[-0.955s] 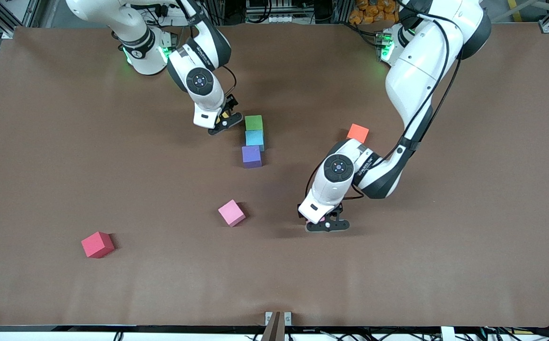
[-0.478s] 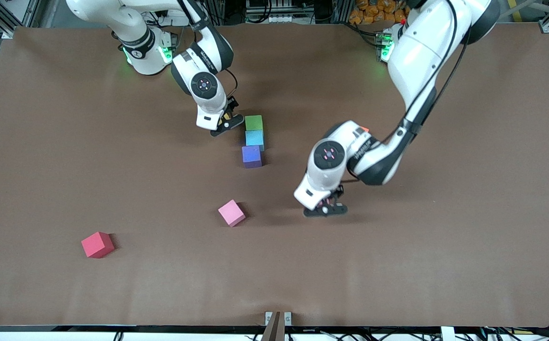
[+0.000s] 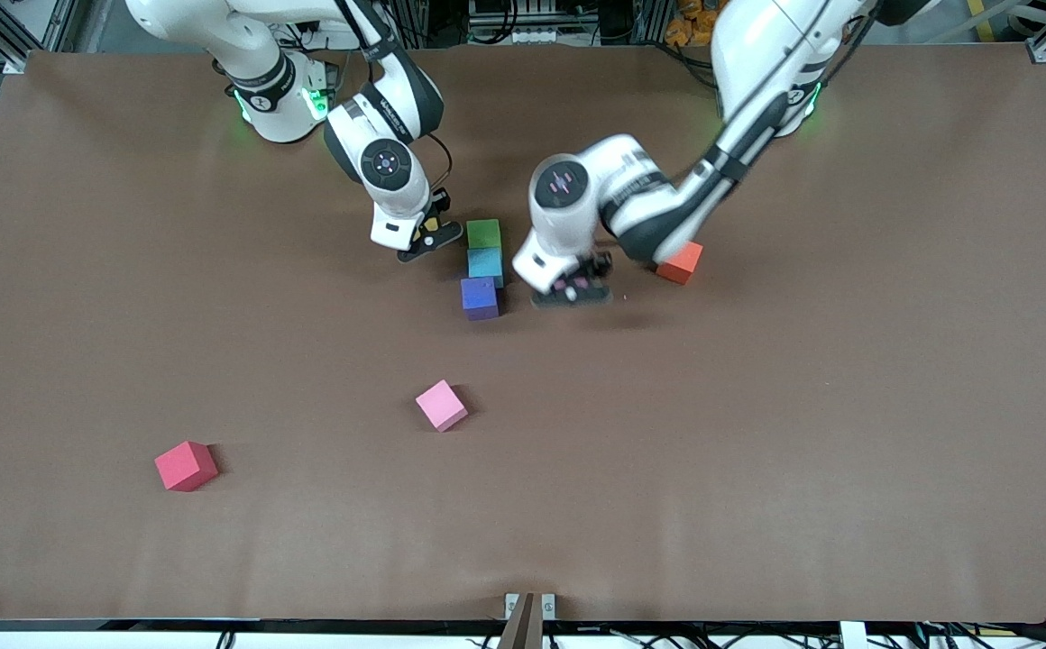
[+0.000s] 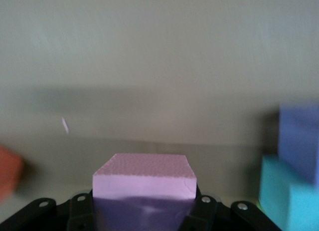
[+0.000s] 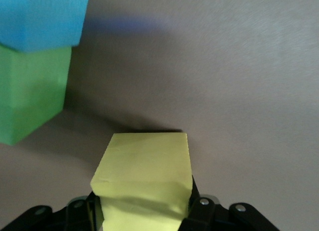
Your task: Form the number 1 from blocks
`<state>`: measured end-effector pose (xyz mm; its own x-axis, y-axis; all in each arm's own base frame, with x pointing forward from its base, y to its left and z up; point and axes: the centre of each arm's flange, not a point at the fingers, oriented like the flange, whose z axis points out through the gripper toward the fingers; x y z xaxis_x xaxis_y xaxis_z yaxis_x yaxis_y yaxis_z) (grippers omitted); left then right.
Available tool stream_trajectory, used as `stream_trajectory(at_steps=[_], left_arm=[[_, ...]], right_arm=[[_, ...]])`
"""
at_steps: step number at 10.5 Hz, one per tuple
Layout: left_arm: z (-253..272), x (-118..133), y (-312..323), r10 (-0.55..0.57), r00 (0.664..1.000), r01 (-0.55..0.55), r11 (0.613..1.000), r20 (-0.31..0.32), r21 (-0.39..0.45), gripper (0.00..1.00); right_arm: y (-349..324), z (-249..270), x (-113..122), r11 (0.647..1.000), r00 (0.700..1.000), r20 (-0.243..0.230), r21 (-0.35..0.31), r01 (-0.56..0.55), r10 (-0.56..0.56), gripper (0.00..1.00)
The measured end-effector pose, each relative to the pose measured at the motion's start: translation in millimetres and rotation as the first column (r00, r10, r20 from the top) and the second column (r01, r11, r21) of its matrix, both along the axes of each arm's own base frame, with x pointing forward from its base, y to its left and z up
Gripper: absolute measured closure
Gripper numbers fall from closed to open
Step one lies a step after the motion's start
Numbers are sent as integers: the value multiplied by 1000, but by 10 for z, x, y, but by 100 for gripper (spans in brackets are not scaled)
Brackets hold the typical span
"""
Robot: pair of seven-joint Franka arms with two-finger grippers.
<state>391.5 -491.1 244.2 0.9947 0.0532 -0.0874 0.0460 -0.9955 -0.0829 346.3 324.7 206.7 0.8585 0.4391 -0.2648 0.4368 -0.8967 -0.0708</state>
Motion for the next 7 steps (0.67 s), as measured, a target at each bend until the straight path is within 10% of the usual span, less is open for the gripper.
stream_trajectory(at_steps=[7], left_arm=[[-292,-2245,-587,39,999,-40,999,36,3,39]], right_arm=[[-859,916,528,981,981,-37,25,194,-193,41]])
